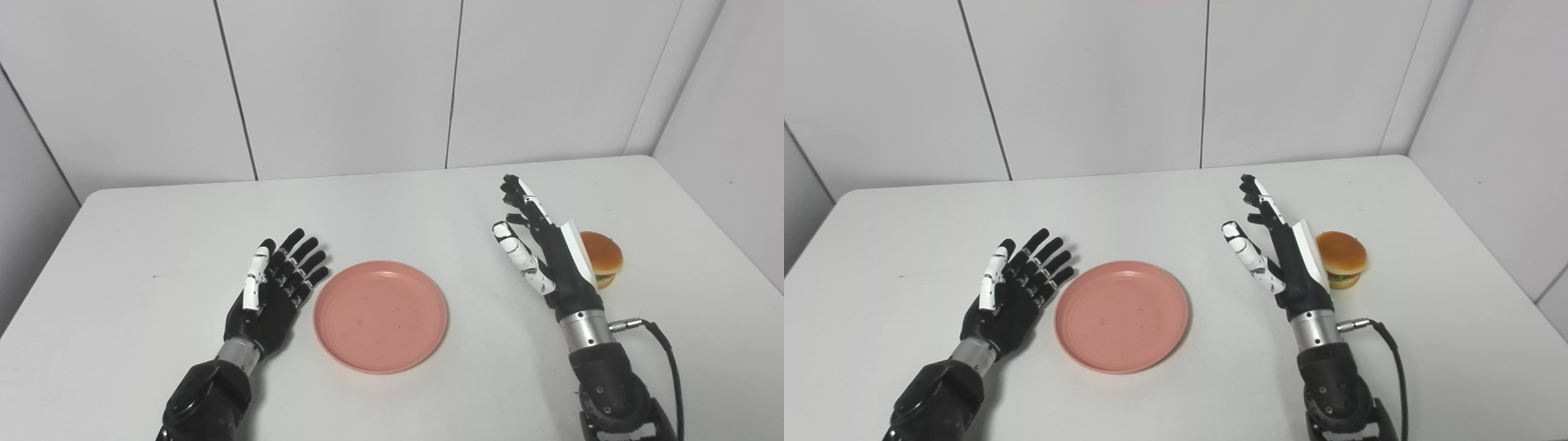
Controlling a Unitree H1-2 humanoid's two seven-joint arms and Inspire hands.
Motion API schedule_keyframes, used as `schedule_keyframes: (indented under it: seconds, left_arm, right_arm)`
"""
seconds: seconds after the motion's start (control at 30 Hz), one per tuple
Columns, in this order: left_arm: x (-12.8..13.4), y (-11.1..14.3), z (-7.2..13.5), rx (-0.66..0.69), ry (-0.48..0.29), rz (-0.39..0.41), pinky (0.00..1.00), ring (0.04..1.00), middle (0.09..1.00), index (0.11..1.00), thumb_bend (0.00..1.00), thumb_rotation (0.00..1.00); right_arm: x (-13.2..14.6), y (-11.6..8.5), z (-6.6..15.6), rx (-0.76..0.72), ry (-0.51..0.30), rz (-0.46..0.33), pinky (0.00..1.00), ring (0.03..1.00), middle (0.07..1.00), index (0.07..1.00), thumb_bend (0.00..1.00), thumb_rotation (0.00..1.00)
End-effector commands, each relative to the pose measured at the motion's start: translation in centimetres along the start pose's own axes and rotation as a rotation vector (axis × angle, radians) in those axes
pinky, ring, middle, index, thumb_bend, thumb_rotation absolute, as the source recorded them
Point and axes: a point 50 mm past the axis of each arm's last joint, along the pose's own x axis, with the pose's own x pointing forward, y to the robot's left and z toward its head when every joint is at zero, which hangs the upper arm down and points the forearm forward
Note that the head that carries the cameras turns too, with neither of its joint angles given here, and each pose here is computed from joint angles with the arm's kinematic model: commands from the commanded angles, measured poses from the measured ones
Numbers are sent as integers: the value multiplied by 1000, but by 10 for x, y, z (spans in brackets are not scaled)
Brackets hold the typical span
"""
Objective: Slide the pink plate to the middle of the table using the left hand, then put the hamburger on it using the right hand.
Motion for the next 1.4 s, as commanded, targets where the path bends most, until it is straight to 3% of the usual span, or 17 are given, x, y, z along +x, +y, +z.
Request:
schedule_keyframes:
  seconds: [0.0, 0.17, 0.33, 0.47, 0.67, 0.87, 1.03, 1.37]
  left_arm:
    - [-3, 11, -1, 11, 12, 15, 929, 926, 930, 924, 341, 1000]
    - [-4, 17, 0, 14, 18, 33, 922, 913, 912, 905, 345, 1000]
    - [-5, 22, 3, 14, 18, 38, 925, 910, 907, 904, 346, 1000]
    - [-4, 29, 4, 8, 18, 26, 931, 916, 917, 914, 342, 1000]
    - [-4, 32, 6, -6, 17, 17, 930, 915, 917, 916, 341, 1000]
    - [-5, 35, 7, -9, 18, 18, 938, 921, 925, 922, 337, 1000]
    - [-5, 38, 8, -13, 20, 22, 927, 919, 925, 919, 337, 1000]
    - [-7, 38, 11, -12, 19, 18, 939, 924, 928, 923, 335, 1000]
  right_arm:
    - [16, -23, 20, -78, -74, -62, 780, 850, 884, 920, 598, 1000]
    - [23, -50, 29, -220, -111, -79, 731, 863, 910, 929, 623, 1000]
    - [30, -75, 36, -425, -75, -69, 717, 870, 951, 949, 737, 940]
    - [31, -89, 33, -538, -6, -71, 799, 961, 995, 983, 862, 834]
    - [32, -105, 22, -656, 118, -76, 778, 959, 1000, 1000, 985, 765]
    - [34, -119, 4, -742, 212, -83, 762, 938, 983, 1000, 1000, 669]
    - [38, -123, -16, -792, 312, -31, 718, 908, 953, 993, 1000, 690]
    - [43, -121, -37, -810, 390, 24, 656, 866, 947, 999, 1000, 735]
